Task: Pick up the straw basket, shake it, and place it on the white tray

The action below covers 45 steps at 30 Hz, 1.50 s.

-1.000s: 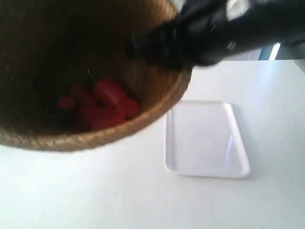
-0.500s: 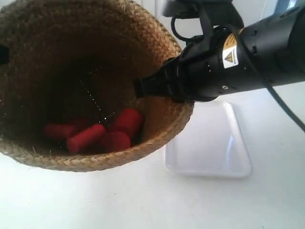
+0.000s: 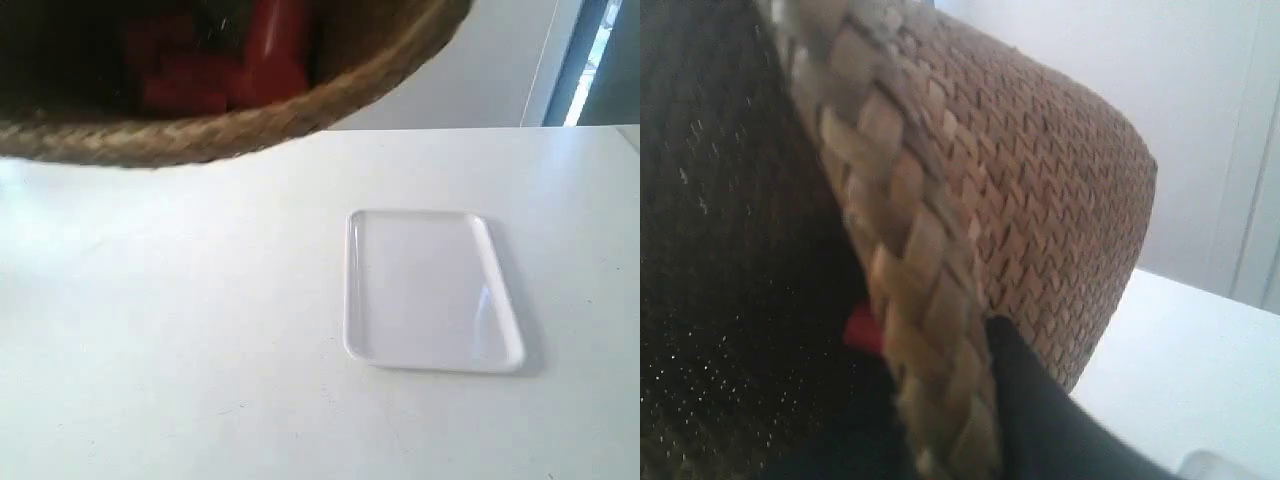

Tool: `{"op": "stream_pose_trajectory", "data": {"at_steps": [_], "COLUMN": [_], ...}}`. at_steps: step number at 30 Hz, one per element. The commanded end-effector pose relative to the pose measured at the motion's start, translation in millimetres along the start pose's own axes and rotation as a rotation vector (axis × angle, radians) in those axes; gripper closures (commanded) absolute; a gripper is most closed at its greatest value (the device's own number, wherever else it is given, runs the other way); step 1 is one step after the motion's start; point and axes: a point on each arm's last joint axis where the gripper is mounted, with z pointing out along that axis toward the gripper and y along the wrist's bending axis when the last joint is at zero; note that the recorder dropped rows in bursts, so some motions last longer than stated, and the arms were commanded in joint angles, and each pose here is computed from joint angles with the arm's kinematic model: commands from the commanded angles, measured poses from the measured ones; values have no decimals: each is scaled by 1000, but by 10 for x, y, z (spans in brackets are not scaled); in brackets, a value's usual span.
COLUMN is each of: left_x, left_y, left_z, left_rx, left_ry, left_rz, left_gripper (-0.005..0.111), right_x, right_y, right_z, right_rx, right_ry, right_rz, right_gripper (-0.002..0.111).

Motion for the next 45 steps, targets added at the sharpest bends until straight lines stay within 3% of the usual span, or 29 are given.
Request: {"op": "stream_pose_trajectory", "data": {"at_steps": [1, 5, 14, 21, 29, 31, 33, 35, 36, 38, 40, 45], "left_x": [856, 742, 770, 982, 999, 898, 651, 556, 690, 1129, 1221, 857], "left_y": [252, 230, 241, 264, 258, 214, 120, 48, 98, 215, 256, 175], "left_z": [634, 550, 549, 607, 605, 574, 457, 365, 422, 606, 618, 432], "left_rx": [25, 8, -1, 3, 10, 40, 93, 140, 123, 87, 63, 47], "left_ry": [381, 276, 296, 384, 397, 373, 323, 346, 401, 566, 608, 404], "left_rz": [-174, -138, -127, -158, -158, -171, -121, -72, -50, -163, -182, -97], "left_gripper": [107, 107, 107, 107, 107, 107, 107, 107, 107, 107, 107, 107], "right_x": [858, 731, 767, 1126, 1136, 1056, 786, 575, 625, 1068, 1156, 846], "right_y": [-238, -181, -176, -218, -203, -182, -110, -7, 2, -46, -147, -51], "right_z": [704, 634, 687, 863, 873, 820, 652, 433, 468, 723, 764, 546], "right_rx": [173, 112, 102, 122, 109, 98, 47, -30, -38, -10, 49, -28], "right_ry": [488, 378, 373, 488, 476, 487, 473, 410, 345, 437, 539, 380], "right_rz": [-16, 3, 10, 46, 77, 71, 36, 51, 37, 53, 136, 92], "right_gripper": [108, 108, 108, 108, 108, 108, 108, 108, 108, 108, 108, 108]}}
